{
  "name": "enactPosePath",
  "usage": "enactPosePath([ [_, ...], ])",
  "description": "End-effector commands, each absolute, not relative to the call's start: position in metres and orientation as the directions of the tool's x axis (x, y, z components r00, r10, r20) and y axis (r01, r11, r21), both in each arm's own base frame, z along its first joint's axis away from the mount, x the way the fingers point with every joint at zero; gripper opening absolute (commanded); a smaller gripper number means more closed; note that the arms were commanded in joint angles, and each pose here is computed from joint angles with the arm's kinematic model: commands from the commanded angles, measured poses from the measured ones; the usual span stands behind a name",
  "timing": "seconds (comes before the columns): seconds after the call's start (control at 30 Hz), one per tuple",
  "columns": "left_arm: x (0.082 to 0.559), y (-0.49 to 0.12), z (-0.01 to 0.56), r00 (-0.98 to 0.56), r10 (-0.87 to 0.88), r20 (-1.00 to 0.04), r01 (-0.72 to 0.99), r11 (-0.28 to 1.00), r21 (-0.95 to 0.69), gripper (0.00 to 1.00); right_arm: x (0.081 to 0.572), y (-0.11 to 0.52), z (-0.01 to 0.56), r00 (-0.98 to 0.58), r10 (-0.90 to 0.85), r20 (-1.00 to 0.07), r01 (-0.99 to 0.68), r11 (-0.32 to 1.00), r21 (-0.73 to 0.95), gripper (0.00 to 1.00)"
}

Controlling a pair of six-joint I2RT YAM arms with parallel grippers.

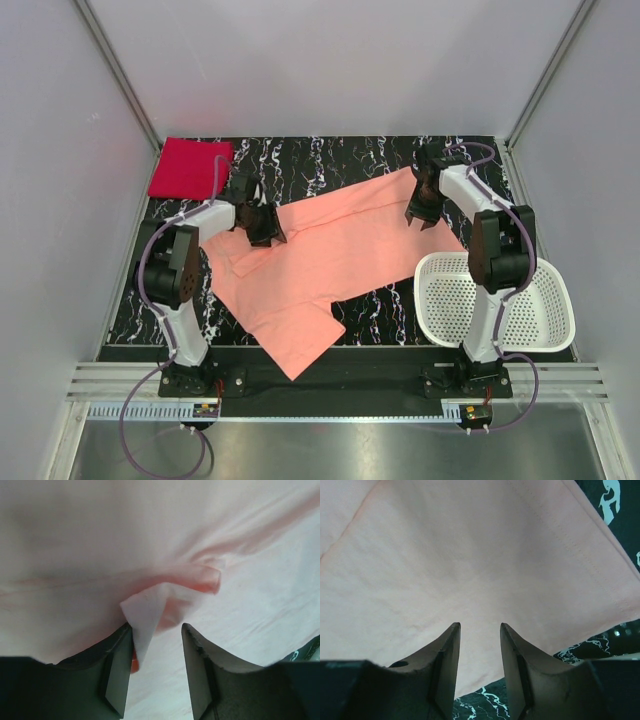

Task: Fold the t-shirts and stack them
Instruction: Fold the tshirt

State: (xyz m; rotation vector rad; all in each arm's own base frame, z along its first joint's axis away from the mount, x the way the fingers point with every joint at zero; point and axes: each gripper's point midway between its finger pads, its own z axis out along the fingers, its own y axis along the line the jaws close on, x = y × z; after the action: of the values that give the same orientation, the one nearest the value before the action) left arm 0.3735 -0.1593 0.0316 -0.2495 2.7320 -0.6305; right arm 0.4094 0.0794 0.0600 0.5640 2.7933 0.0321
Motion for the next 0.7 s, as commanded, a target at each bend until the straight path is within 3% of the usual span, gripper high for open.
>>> enactPosePath([
  [0.0, 0.364, -0.186, 0.068, -0.917, -0.231, -0.325, -0.024, 0.845, -0.534, 0.47, 0.41, 0.083, 0.083, -0.865, 0.378, -0.33, 0.353, 0.926, 0.134, 0.45],
  [0.4, 0.28, -0.233, 0.085, -0.941, -0.115, -0.317, 0.074, 0.847, -0.527, 0.53, 0.387, 0.089, 0.077, -0.86, 0.403, -0.313, 0.359, 0.914, 0.19, 0.45],
  [0.53, 0.288, -0.206, 0.107, -0.894, -0.139, -0.425, 0.077, 0.887, -0.454, 0.57, 0.383, 0.09, 0.075, -0.857, 0.414, -0.307, 0.367, 0.908, 0.202, 0.45],
  [0.67, 0.312, -0.171, 0.121, -0.882, -0.193, -0.43, -0.006, 0.917, -0.399, 0.57, 0.388, 0.091, 0.075, -0.849, 0.432, -0.305, 0.383, 0.9, 0.209, 0.44],
])
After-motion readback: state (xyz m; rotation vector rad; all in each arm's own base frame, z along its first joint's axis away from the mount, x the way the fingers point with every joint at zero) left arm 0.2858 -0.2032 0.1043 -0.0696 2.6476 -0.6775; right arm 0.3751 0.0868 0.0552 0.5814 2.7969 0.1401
